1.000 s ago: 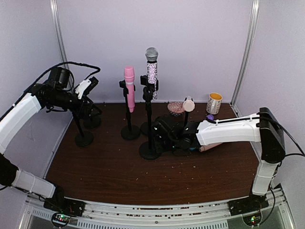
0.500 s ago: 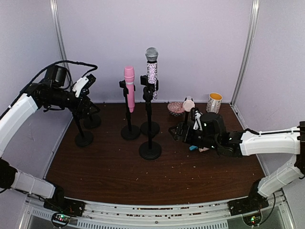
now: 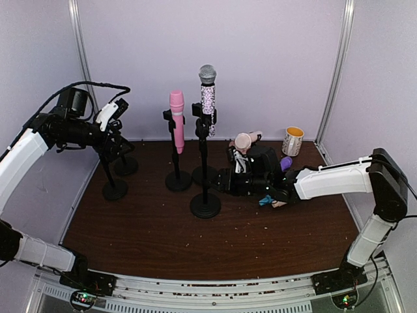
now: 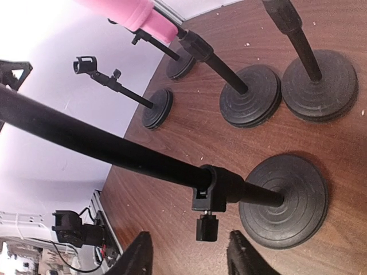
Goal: Remove the microphone from the stand
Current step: Unscrew the knob on the stand of the microphone stand.
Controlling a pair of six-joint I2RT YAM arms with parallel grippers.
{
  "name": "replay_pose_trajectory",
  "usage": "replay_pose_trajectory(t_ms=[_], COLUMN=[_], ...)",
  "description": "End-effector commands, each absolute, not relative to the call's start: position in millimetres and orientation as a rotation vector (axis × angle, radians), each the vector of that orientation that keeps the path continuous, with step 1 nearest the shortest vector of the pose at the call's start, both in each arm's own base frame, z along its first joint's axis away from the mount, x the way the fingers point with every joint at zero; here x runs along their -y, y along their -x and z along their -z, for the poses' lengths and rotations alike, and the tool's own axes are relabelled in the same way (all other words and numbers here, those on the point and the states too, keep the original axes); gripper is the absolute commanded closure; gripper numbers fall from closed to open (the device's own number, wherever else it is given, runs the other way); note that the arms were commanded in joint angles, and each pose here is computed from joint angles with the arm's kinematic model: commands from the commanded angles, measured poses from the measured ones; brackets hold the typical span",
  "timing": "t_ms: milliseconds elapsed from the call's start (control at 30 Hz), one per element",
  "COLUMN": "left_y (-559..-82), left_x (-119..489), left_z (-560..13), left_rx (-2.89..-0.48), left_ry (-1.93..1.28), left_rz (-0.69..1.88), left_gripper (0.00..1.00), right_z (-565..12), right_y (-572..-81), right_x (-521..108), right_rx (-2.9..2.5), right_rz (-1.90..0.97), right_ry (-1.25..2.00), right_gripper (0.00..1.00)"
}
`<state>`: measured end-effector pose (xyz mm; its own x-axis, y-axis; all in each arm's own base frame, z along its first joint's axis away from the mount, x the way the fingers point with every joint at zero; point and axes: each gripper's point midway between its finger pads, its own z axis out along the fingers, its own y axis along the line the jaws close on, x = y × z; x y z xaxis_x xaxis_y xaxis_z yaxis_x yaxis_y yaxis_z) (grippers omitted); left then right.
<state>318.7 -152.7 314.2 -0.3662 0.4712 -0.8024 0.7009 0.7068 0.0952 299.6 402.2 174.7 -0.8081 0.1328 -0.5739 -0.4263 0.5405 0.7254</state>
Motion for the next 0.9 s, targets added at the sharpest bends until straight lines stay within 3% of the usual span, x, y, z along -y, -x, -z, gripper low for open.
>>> replay_pose_trajectory(t_ms=[0, 433, 567, 867], left_y=[-318, -319, -318, -318], left_x=[153, 153, 153, 155], left_z=[-326, -319, -318, -316], left_rx=[-1.996, -2.011, -2.016, -2.022], left_ry=[-0.908, -0.927, -0.932, -0.927], left_rz=[0.314, 0.311, 0.308, 0.329], left_gripper=[0.10, 0.11, 0.10, 0.11], right_z=[-172, -157, -157, -161], right_y=[-301, -305, -303, -305], right_x=[-408, -421, -420, -416], right_rx=[-2.181, -2.134, -2.119, -2.110], right_rz=[-1.209, -0.943, -0.873, -0.815], right_ry=[0.271, 0.274, 0.289, 0.322], right_gripper=[0.58, 0.87, 0.88, 0.74])
